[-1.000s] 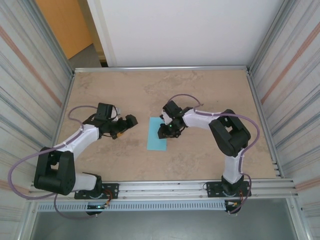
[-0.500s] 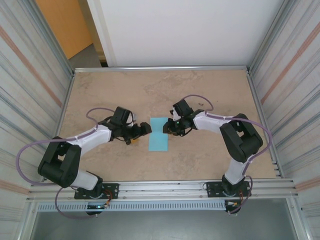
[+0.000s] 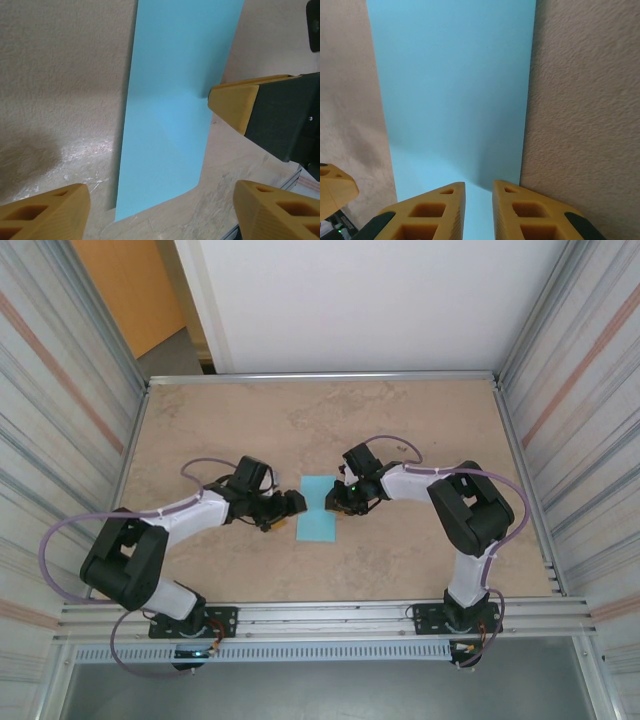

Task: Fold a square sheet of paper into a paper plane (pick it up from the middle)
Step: Third fold the triangle at the center of the table.

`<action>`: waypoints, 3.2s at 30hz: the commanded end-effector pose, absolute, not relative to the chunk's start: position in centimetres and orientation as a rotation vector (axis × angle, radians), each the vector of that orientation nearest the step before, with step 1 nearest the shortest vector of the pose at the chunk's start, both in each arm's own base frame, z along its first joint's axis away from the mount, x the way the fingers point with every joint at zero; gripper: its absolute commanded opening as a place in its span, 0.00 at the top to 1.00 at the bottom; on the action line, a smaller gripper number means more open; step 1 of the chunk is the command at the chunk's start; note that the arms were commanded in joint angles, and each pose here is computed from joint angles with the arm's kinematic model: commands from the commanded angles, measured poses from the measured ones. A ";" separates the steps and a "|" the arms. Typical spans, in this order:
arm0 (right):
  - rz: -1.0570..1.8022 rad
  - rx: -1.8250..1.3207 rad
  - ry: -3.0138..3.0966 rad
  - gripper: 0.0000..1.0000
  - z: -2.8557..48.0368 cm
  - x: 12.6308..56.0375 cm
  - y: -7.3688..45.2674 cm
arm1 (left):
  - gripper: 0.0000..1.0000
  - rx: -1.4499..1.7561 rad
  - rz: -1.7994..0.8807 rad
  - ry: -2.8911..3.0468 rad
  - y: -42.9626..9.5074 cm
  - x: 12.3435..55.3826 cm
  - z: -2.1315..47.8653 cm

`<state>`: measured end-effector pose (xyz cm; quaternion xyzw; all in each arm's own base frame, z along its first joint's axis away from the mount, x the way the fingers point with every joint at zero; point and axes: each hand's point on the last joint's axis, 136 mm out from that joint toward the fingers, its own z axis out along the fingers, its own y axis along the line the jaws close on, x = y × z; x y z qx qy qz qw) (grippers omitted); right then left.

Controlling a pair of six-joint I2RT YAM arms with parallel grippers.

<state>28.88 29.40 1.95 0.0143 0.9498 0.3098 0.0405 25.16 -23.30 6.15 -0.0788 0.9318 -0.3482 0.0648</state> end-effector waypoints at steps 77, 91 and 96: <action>0.903 0.011 2.876 0.73 2.1 29.4 28.7 | 0.91 -0.190 -1.247 2.851 -25.3 28.4 4.4; 0.697 -0.555 2.509 0.45 9.2 28.3 29.8 | 1.00 -0.295 -1.312 2.820 -25.6 28.5 6.6; 0.541 -0.791 2.358 0.44 9.6 25.4 31.2 | 1.00 -0.340 -1.332 2.831 -25.7 28.5 6.8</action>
